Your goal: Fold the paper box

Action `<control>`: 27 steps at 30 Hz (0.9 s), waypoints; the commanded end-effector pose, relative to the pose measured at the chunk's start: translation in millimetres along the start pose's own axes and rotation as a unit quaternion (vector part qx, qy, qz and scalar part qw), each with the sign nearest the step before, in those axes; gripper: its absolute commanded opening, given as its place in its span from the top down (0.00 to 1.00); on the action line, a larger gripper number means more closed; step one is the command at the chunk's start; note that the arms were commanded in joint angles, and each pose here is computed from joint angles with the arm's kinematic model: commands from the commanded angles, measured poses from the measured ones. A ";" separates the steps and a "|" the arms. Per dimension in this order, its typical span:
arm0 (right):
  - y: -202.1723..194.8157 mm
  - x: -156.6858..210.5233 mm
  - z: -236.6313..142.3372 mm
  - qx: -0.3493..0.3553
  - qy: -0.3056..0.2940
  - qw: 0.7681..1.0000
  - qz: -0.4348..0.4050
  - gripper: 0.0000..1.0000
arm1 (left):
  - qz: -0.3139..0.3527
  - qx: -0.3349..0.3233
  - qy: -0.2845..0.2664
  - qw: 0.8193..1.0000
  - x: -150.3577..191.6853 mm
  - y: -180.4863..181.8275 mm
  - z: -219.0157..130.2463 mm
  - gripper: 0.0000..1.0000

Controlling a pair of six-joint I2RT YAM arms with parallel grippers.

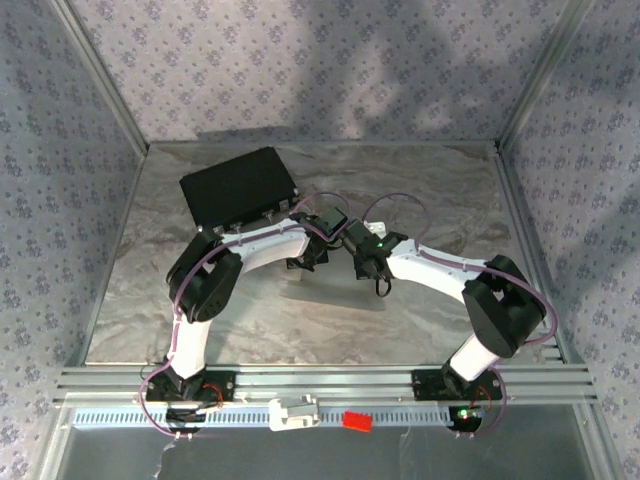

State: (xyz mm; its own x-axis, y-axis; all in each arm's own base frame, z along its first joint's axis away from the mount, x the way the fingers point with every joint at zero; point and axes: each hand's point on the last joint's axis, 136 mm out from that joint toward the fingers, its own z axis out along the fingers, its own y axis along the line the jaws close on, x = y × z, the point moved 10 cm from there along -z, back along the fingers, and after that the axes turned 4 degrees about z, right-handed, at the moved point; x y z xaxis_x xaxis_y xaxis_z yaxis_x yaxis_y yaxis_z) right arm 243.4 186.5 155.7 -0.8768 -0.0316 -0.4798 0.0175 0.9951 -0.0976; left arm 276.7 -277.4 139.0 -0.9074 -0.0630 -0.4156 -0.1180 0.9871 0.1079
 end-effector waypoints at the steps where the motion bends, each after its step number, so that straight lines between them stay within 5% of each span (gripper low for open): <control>1: 4.7 -5.4 -9.8 -0.002 -0.029 1.000 -0.009 1.00 | 0.043 -0.034 -0.028 0.998 14.6 5.5 6.4 1.00; 10: 0.0 -6.0 -9.8 0.000 -0.029 1.000 -0.009 1.00 | 0.038 0.092 -0.049 0.994 -2.6 20.7 -15.0 0.69; 21: -1.2 -9.4 -6.3 0.001 -0.022 1.000 -0.006 1.00 | 0.037 0.198 0.010 0.980 -9.9 27.4 -7.0 0.62; 27: -1.8 -9.9 -6.0 0.000 -0.021 1.000 -0.006 1.00 | 0.033 0.199 0.038 0.979 -8.5 32.2 9.0 0.64</control>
State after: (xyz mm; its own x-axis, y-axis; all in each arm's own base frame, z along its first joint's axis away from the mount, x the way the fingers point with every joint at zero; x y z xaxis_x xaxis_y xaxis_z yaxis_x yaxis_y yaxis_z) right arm 248.4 183.9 160.9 -0.8570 -0.0194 -0.5149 0.0333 0.9951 -0.0929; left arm 281.8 -240.7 147.2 -0.9234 -0.0127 -0.3837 0.0623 0.9813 -0.1822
